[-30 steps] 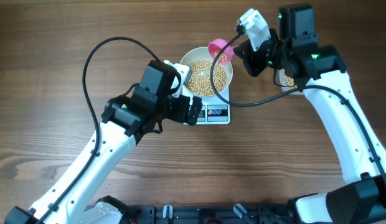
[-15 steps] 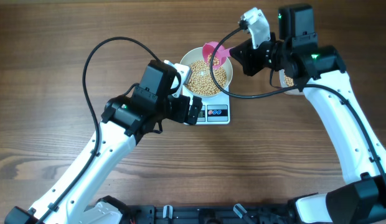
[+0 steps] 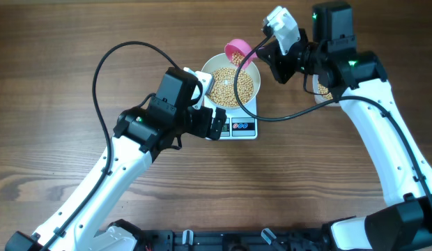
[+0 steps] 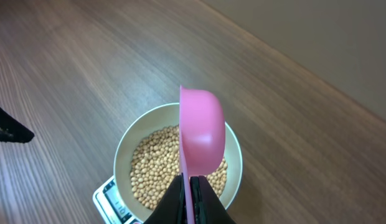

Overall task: Scoop item into bowl and weigh 150g on scale
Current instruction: 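Tilt the scoop above the bowl to trickle soybeans in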

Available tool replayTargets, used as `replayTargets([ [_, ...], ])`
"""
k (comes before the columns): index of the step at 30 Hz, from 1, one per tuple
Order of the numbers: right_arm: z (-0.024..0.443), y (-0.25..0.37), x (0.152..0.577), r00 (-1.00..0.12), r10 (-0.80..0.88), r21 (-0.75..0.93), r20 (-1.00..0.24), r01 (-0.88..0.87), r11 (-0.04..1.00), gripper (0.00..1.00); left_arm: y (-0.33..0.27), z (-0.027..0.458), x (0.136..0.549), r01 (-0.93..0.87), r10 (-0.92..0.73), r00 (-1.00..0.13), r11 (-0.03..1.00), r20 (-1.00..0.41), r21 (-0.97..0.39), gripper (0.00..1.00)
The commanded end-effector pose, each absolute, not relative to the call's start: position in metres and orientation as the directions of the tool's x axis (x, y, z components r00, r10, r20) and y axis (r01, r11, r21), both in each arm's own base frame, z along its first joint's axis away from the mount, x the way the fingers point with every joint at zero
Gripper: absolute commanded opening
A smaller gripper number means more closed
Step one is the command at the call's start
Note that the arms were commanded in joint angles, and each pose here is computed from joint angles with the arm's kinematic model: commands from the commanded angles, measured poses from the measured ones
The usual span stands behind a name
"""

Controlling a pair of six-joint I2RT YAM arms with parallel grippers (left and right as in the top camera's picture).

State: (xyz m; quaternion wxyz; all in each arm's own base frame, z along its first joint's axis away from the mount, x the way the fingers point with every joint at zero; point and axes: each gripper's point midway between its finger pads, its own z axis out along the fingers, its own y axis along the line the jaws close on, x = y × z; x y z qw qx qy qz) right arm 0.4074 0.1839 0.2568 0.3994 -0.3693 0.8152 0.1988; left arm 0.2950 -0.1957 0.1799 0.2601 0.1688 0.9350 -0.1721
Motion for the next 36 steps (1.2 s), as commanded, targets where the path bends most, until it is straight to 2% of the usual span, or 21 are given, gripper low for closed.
replayTargets([
  [1, 0.267, 0.189, 0.409, -0.365, -0.451, 0.002, -0.814, -0.779, 0.627, 0.04, -0.194, 0.187, 0.3, 0.396, 0.21, -0.801, 0.888, -0.561, -0.234, 1.0],
  [10, 0.268, 0.191, 0.408, -0.51, -0.315, 0.174, -0.8, -0.701, 0.692, 0.04, -0.194, 0.187, 0.3, 0.396, 0.21, -0.801, 0.888, -0.561, -0.234, 1.0],
  [18, 0.267, 0.191, 0.406, -0.417, -0.405, 0.07, -0.814, -0.763, 0.643, 0.04, -0.194, 0.187, 0.3, 0.396, 0.21, -0.801, 0.888, -0.561, -0.234, 1.0],
  [24, 0.266, 0.183, 0.417, -0.382, -0.445, -0.013, -0.81, -0.747, 0.665, 0.04, -0.194, 0.187, 0.3, 0.396, 0.21, -0.801, 0.888, -0.561, -0.234, 1.0],
  [36, 0.256, 0.181, 0.422, -0.395, -0.455, -0.023, -0.798, -0.735, 0.677, 0.04, -0.194, 0.187, 0.3, 0.396, 0.21, -0.801, 0.888, -0.561, -0.234, 1.0],
])
